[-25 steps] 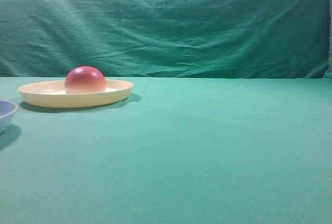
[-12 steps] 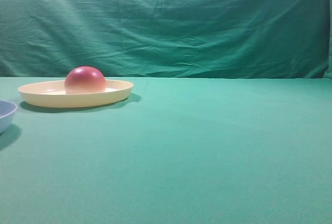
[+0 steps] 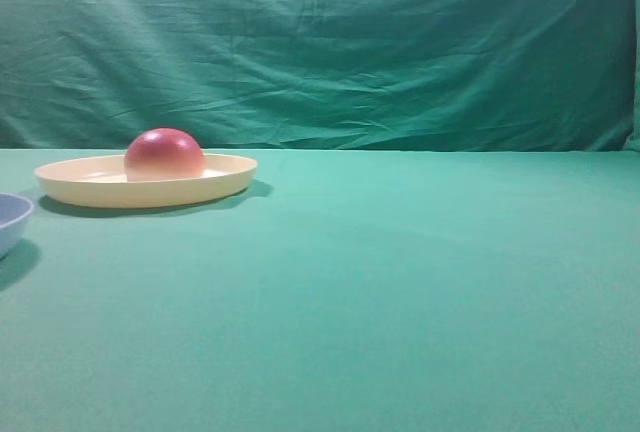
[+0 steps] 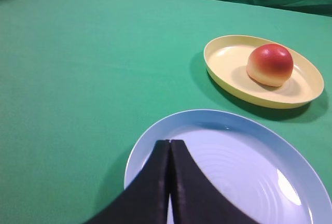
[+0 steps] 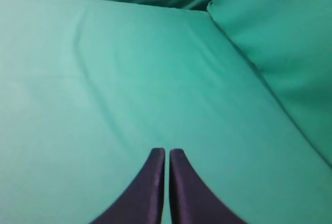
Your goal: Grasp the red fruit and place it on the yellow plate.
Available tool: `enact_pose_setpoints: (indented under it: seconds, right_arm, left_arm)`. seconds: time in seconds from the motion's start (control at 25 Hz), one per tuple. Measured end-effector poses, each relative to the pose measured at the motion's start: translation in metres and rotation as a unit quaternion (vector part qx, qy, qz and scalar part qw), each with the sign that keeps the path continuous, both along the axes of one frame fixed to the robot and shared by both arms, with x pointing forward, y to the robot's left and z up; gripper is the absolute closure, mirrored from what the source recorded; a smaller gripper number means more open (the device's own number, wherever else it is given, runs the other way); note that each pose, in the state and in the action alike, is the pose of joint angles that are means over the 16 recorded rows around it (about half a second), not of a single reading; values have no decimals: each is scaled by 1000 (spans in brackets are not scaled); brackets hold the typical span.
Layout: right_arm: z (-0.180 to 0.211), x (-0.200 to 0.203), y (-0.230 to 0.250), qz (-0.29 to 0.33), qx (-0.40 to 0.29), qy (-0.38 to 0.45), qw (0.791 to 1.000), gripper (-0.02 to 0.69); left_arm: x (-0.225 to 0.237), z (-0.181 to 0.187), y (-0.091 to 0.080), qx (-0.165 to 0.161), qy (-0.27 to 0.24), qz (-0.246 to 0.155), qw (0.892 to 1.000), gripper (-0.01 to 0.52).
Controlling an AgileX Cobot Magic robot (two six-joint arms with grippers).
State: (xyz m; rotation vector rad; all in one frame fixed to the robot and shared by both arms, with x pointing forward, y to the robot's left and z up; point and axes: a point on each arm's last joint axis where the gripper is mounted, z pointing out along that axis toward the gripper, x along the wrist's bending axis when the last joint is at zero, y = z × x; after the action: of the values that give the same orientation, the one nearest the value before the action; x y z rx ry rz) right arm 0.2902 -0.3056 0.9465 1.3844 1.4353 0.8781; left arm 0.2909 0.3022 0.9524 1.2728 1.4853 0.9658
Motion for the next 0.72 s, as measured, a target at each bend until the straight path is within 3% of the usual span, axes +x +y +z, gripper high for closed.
enact_pose_setpoints:
  seconds: [0.72]
  right_arm:
    - [0,0,0,0,1,-1,1000,665]
  left_arm:
    - [0,0,0,0,0,0,1000,514]
